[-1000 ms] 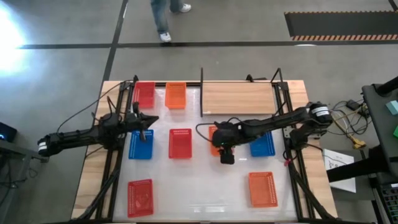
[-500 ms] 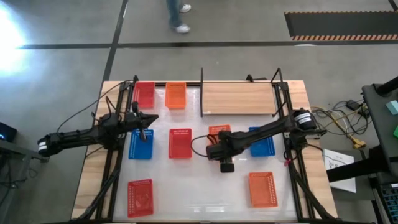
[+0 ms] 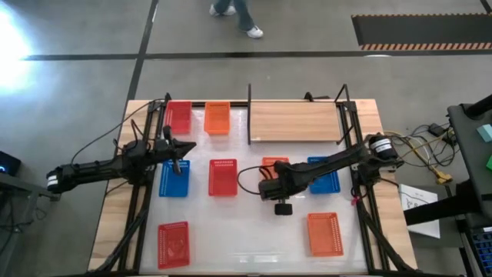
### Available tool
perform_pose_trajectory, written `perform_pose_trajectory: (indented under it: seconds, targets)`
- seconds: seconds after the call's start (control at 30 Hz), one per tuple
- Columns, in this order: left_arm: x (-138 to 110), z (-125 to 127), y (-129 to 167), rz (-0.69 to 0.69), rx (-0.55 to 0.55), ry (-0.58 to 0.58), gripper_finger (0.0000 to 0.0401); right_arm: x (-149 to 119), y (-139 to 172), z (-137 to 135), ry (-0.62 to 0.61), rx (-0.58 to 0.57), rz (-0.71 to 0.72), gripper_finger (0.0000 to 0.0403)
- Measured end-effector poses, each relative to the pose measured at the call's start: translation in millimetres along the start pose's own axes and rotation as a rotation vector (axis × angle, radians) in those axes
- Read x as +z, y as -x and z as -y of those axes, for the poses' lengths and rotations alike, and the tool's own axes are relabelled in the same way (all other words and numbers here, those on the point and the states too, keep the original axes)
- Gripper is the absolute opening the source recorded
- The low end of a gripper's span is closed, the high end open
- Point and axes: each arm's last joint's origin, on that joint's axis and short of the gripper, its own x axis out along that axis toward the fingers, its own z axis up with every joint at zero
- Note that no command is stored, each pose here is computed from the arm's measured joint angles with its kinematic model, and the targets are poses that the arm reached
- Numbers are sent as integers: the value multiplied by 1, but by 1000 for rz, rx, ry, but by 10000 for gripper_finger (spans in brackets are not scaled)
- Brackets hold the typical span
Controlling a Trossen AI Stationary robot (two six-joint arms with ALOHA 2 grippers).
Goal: Stack baskets on shelf by color
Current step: Stack the middle orange basket on top of the bottom orange basket
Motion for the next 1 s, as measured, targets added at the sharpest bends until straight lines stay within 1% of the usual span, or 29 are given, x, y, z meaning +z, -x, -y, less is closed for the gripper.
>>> perform_pose_trajectory:
  seconds: [0.1,0.2,0.33,0.47,0.63,0.8,0.87,1.0]
  targets:
    - [0,0,0,0,0,0,0,-7,29,-14,-23,19,32,9]
    - [0,0,0,0,1,0,0,-16,59,-34,-30,43,71,9]
    - [0,0,0,2,1,0,0,-32,94,-70,-44,69,110,9]
    - [2,0,0,17,2,1,0,-55,118,-109,-62,85,107,9]
    - [1,0,0,16,2,1,0,-87,128,-153,-155,57,46,9]
    - [2,0,0,21,3,1,0,-118,121,-188,-213,1,-8,9]
    - [2,0,0,20,3,2,0,-126,114,-199,-203,-13,-17,9]
    - [2,0,0,22,3,1,0,-134,98,-215,-141,-56,-39,9]
